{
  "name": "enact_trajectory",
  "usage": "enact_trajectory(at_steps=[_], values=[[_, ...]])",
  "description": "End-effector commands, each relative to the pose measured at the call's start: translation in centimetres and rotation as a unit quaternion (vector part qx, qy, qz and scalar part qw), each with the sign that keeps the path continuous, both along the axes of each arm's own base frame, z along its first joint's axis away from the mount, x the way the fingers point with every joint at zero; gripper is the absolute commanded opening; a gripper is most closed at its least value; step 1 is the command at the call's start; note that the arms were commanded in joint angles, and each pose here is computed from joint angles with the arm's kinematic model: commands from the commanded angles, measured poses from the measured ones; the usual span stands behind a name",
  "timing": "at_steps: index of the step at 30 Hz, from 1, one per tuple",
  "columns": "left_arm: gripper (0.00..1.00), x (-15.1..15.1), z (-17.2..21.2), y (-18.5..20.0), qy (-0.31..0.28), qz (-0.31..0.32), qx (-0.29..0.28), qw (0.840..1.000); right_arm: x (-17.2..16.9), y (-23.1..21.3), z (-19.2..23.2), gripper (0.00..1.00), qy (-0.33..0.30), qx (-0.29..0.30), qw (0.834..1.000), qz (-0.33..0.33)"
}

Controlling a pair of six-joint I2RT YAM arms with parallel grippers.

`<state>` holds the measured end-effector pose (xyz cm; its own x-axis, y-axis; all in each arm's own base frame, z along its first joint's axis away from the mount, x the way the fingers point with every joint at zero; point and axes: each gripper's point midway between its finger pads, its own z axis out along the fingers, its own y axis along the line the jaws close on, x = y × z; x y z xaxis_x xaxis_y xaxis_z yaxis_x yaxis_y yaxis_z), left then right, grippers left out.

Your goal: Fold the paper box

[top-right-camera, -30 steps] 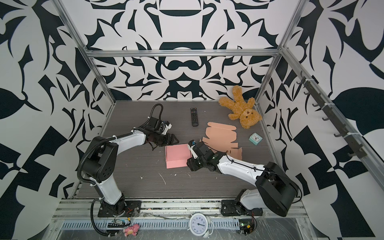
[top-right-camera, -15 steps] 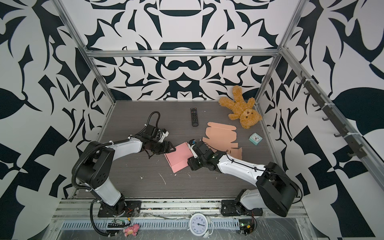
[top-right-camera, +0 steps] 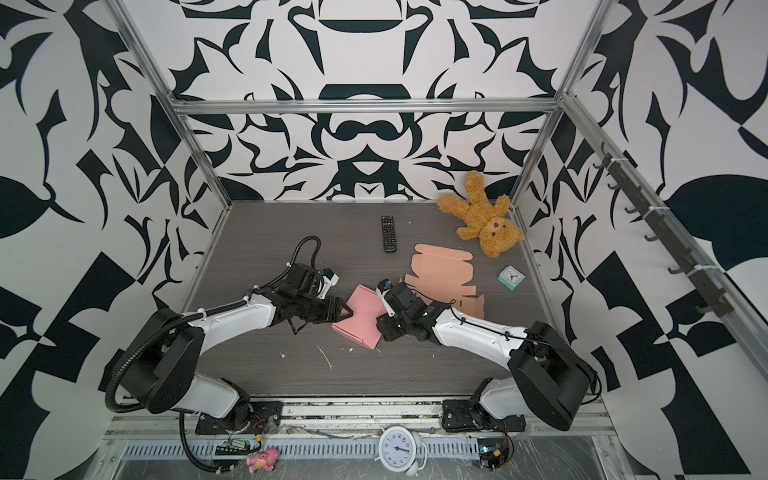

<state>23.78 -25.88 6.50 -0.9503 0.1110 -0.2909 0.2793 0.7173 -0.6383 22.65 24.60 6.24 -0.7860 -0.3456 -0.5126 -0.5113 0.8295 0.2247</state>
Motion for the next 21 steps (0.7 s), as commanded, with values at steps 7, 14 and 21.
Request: enact_trajectory(at_steps=[7, 14, 21], values=[[0.64, -2.2, -0.2, -0.3, 0.004, 0.002, 0.008, 1.000, 0.3, 0.2, -0.7, 0.42, -0.004, -0.011, 1.000, 0.004], [0.64, -2.5, -0.2, -0.2, 0.003, 0.004, 0.006, 1.000, 0.1, 0.7, -1.2, 0.32, 0.001, -0.012, 1.000, 0.010], [0.63, -2.9, -0.5, 0.0, 0.001, 0.005, 0.006, 1.000, 0.1, 1.7, -1.3, 0.27, 0.002, -0.008, 1.000, 0.017]])
